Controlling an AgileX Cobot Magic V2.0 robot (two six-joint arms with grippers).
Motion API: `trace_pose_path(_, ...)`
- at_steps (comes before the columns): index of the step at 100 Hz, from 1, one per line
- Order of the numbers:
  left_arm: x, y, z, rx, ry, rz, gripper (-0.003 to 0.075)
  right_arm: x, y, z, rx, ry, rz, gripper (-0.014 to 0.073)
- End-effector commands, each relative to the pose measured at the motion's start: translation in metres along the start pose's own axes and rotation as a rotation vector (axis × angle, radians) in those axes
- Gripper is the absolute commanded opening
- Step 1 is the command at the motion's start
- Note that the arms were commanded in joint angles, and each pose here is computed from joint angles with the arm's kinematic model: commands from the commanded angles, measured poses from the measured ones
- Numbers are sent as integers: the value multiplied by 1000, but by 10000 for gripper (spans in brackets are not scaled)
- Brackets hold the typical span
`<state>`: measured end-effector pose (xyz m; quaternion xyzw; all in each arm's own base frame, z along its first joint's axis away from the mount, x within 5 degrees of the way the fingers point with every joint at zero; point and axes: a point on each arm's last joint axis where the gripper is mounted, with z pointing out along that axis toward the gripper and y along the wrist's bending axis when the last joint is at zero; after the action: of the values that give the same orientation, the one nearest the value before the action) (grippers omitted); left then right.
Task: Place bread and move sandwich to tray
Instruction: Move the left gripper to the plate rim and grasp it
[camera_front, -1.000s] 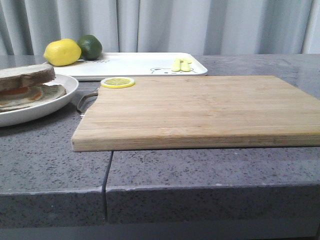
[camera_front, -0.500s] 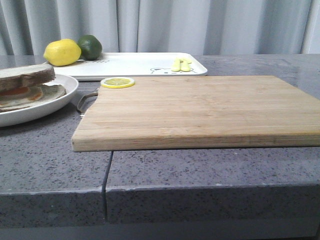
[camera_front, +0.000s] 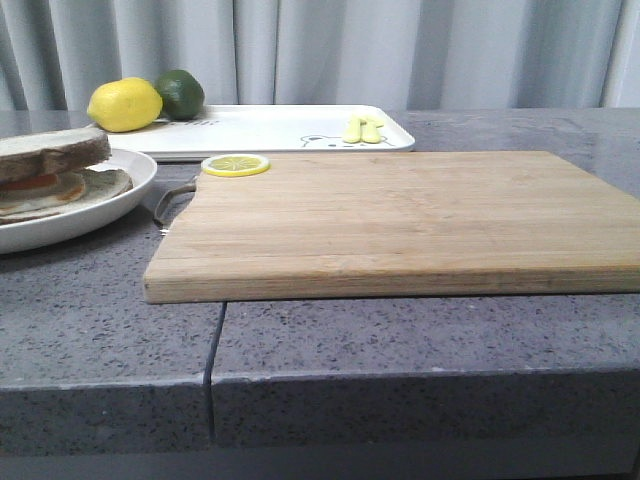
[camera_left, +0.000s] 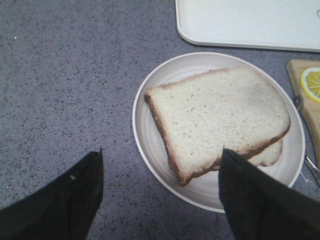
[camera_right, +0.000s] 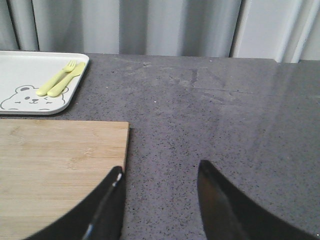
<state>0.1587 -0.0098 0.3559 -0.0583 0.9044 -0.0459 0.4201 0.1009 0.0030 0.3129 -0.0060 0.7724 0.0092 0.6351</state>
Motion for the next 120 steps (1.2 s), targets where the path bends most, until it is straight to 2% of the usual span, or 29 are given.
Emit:
trace_pose_path(1,-16,-3,4,14,-81,-9,460,-16,1,-3,-8,-102,-15,358)
trace_pose_path(38,-25,15,31,-47,-53,-126,460,-15,1,-3,-6,-95,-15,358)
trace_pose_path(120,-22,19,91,-59,111,-172,460,-15,1,-3,-6,-95,-15,358)
